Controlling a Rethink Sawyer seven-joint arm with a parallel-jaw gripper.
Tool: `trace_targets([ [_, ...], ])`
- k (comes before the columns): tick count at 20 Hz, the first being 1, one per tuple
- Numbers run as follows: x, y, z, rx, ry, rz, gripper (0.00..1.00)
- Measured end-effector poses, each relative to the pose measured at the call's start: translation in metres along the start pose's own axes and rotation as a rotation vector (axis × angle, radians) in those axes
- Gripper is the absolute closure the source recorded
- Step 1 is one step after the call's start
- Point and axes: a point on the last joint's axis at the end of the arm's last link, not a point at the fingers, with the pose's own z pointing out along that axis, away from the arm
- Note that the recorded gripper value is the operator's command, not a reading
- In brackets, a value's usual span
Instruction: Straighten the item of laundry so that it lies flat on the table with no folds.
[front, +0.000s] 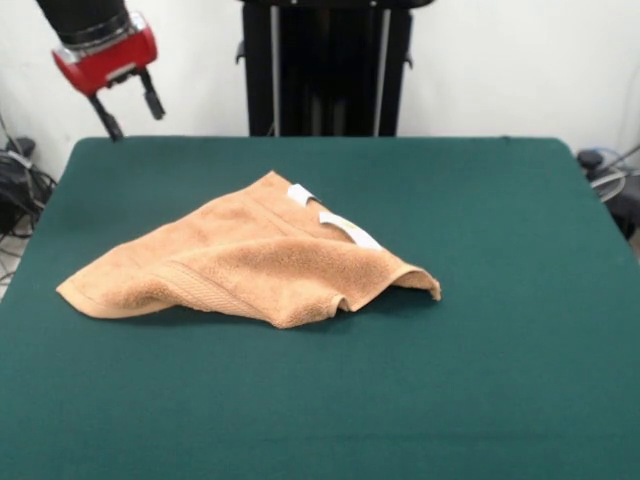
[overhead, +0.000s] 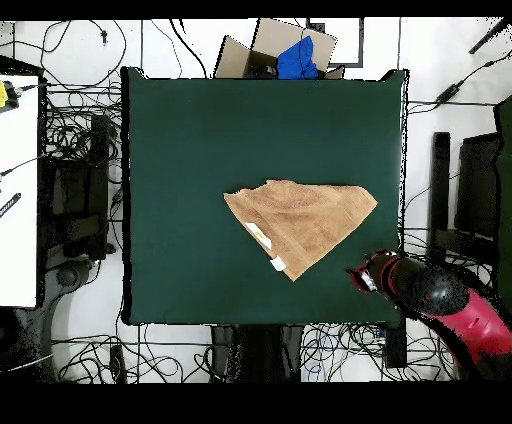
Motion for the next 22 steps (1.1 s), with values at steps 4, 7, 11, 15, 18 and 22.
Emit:
trace_targets([
  [4,-0.013,0.006,0.014,-0.032,-0.021,-0.023,0.0],
  [7,-0.026,0.012,0.022,-0.048,-0.029,-0.068,0.0],
  [11,-0.039,0.021,0.03,-0.069,-0.032,-0.131,0.0],
  [15,-0.054,0.03,0.034,-0.084,-0.036,-0.198,0.0],
  [18,-0.068,0.038,0.032,-0.093,-0.045,-0.241,0.0],
  [22,-0.087,0.052,0.026,-0.103,-0.05,-0.291,0.0],
])
